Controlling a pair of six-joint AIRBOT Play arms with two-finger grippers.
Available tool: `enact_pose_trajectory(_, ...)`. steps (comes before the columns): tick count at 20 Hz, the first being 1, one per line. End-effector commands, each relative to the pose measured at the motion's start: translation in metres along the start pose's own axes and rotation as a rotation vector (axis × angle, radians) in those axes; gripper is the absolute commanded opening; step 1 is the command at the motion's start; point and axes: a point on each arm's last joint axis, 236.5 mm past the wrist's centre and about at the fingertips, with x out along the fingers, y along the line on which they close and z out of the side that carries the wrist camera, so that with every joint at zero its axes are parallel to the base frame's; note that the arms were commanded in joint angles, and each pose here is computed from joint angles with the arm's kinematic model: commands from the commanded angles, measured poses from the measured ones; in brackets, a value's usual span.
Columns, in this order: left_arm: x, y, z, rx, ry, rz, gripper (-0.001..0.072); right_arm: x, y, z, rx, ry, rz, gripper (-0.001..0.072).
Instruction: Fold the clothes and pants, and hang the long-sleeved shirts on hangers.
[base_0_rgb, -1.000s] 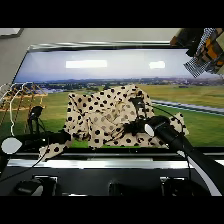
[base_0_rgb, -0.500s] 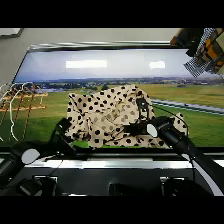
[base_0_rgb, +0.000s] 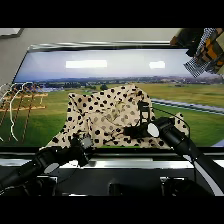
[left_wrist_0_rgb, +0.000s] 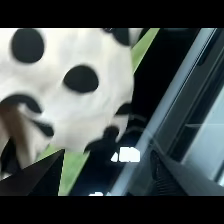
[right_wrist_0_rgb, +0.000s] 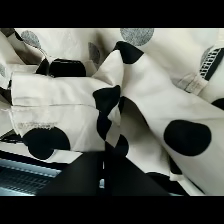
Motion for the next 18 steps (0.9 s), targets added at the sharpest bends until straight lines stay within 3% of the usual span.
enact_pose_trajectory(1,0.019,0.002,0.014,0.040,-0.059,0.026,0.0611,0.000,0.002,-0.002,0.026,0.008,0.007,0.0030)
enact_pose_trajectory(4,0.030,0.004,0.016,0.037,-0.058,0.032,0.0587,-0.001,0.002,-0.003,0.027,0.011,0.007,0.0031)
enact_pose_trajectory(5,0.033,0.006,0.019,0.033,-0.063,0.035,0.0529,-0.001,0.002,-0.003,0.027,0.013,0.005,0.0031)
enact_pose_trajectory(6,0.032,0.007,0.025,0.021,-0.075,0.038,0.0215,-0.001,0.001,-0.004,0.026,0.016,0.004,0.0031)
enact_pose_trajectory(7,0.031,0.010,0.033,0.016,-0.093,0.045,0.0030,-0.001,0.001,-0.004,0.026,0.018,0.003,0.0031)
enact_pose_trajectory(11,0.019,0.029,0.070,-0.125,-0.168,0.069,0.0024,-0.002,0.001,-0.005,0.025,0.018,0.004,0.0030)
enact_pose_trajectory(15,0.006,0.064,0.082,-0.385,-0.169,0.099,0.0023,-0.006,0.000,-0.008,0.023,0.027,0.000,0.0031)
enact_pose_trajectory(17,0.002,0.065,0.077,-0.346,-0.110,0.094,0.0031,-0.009,0.001,-0.009,0.021,0.026,0.002,0.0033)
enact_pose_trajectory(18,0.002,0.062,0.071,-0.312,-0.073,0.084,0.0148,-0.011,0.001,-0.009,0.020,0.021,0.006,0.0037)
